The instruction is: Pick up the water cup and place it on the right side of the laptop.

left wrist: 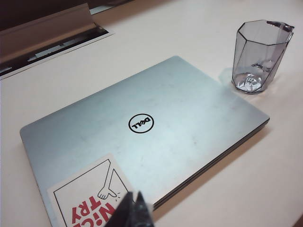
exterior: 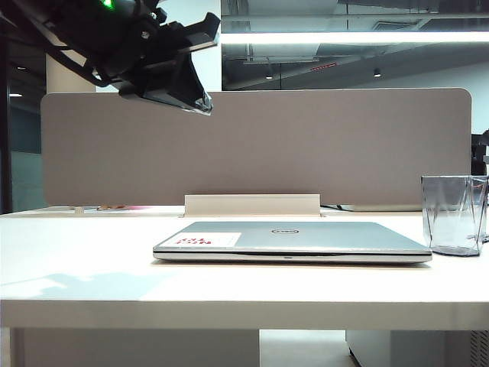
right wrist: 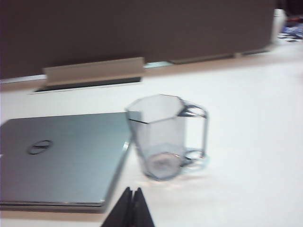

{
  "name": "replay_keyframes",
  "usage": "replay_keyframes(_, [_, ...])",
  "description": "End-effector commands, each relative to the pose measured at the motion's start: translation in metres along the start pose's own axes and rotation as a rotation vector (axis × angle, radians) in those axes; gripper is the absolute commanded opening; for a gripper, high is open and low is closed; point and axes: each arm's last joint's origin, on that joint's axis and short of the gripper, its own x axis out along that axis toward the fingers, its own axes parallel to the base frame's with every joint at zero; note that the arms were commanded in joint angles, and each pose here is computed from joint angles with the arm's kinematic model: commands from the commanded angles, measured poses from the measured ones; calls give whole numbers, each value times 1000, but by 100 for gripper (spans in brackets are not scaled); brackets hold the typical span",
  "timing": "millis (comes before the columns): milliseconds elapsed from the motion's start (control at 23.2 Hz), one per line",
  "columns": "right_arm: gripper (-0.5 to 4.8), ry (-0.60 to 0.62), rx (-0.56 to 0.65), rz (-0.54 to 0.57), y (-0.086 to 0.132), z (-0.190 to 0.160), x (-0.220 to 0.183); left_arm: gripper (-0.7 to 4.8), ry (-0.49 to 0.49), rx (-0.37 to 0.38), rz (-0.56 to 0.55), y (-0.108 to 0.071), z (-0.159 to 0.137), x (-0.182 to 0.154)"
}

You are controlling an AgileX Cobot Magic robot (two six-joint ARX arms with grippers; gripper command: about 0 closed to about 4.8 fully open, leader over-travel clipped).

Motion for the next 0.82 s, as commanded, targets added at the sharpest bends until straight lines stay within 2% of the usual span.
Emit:
replay_keyframes(43, [-5,-2,-5,-52,-2,-2,0,-6,-20,3,2,0,3,-1])
replay_keyframes(733, [-5,48,8,-76,-3,-7,0,-6,-19,4,4,0,3,-1])
replay_keyframes(820, [-5,48,8,-76,-3,-7,0,-6,-17,34,4,0,2,-1])
